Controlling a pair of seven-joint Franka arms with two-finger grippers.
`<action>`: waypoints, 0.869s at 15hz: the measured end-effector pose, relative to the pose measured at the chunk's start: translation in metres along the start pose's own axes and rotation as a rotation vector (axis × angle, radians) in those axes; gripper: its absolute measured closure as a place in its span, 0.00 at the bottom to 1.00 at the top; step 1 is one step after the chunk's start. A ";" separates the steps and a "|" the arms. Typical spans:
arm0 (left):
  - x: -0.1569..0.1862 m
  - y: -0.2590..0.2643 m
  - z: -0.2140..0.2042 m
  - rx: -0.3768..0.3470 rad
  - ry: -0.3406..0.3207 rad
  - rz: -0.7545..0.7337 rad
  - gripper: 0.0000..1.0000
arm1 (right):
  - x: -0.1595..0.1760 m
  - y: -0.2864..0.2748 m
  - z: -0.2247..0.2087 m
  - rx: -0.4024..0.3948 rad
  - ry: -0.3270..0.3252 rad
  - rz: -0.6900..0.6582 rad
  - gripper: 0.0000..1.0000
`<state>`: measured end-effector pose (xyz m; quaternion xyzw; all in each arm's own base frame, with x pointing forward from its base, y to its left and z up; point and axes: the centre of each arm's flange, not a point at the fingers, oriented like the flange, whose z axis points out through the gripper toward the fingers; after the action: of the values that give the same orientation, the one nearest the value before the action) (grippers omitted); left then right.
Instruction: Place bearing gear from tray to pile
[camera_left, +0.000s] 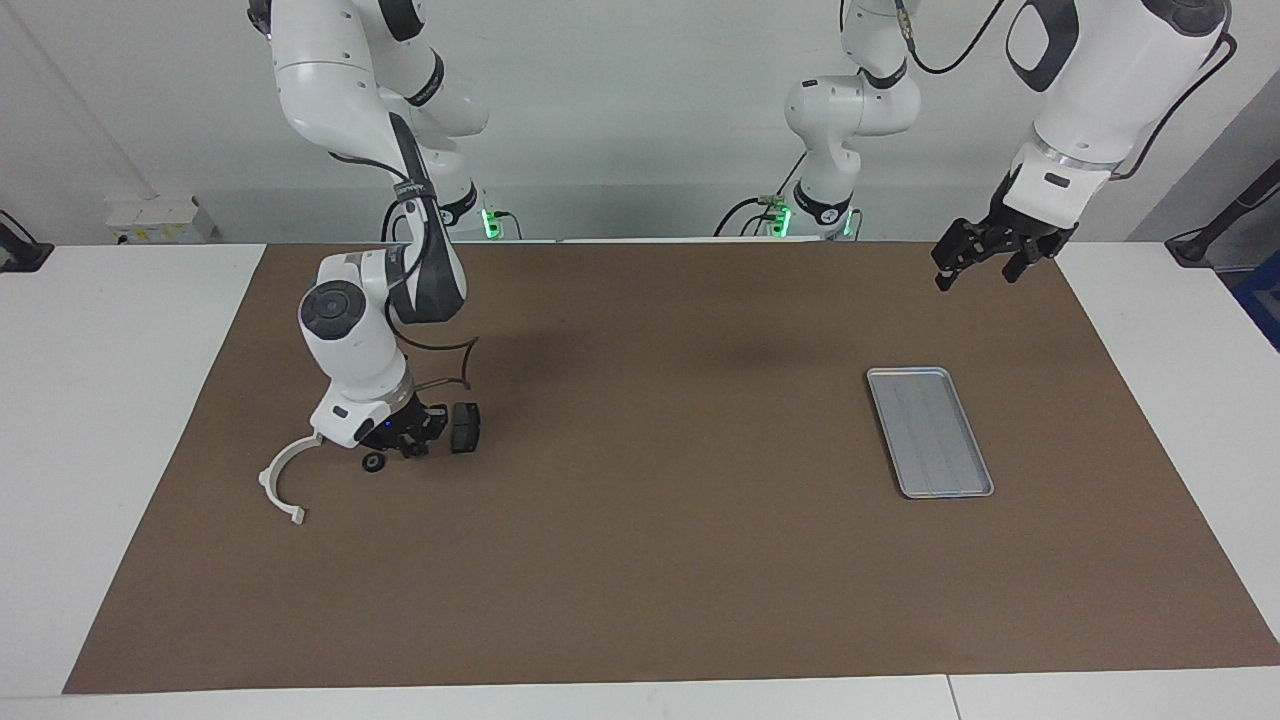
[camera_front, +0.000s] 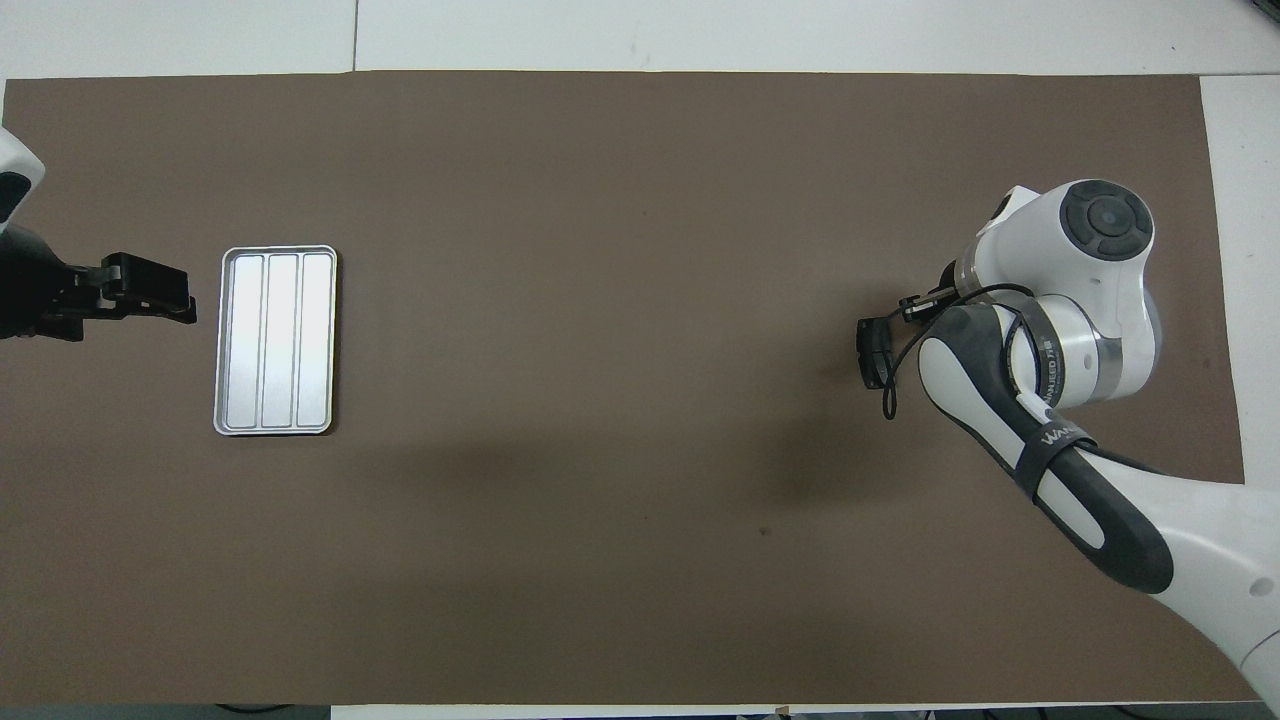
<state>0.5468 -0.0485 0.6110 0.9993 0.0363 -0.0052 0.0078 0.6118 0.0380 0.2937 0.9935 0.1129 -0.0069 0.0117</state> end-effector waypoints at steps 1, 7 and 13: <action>0.000 0.000 0.000 0.000 0.000 0.000 0.00 | 0.000 0.000 0.001 0.000 -0.001 0.000 0.76; 0.000 0.000 0.000 0.000 0.000 0.000 0.00 | 0.000 0.000 0.001 0.001 -0.001 0.000 0.76; 0.000 0.000 0.000 0.000 0.000 0.000 0.00 | 0.000 0.000 0.005 0.003 -0.005 0.000 0.76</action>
<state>0.5468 -0.0485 0.6110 0.9993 0.0363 -0.0052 0.0078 0.6117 0.0380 0.2882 0.9935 0.1129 -0.0096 0.0106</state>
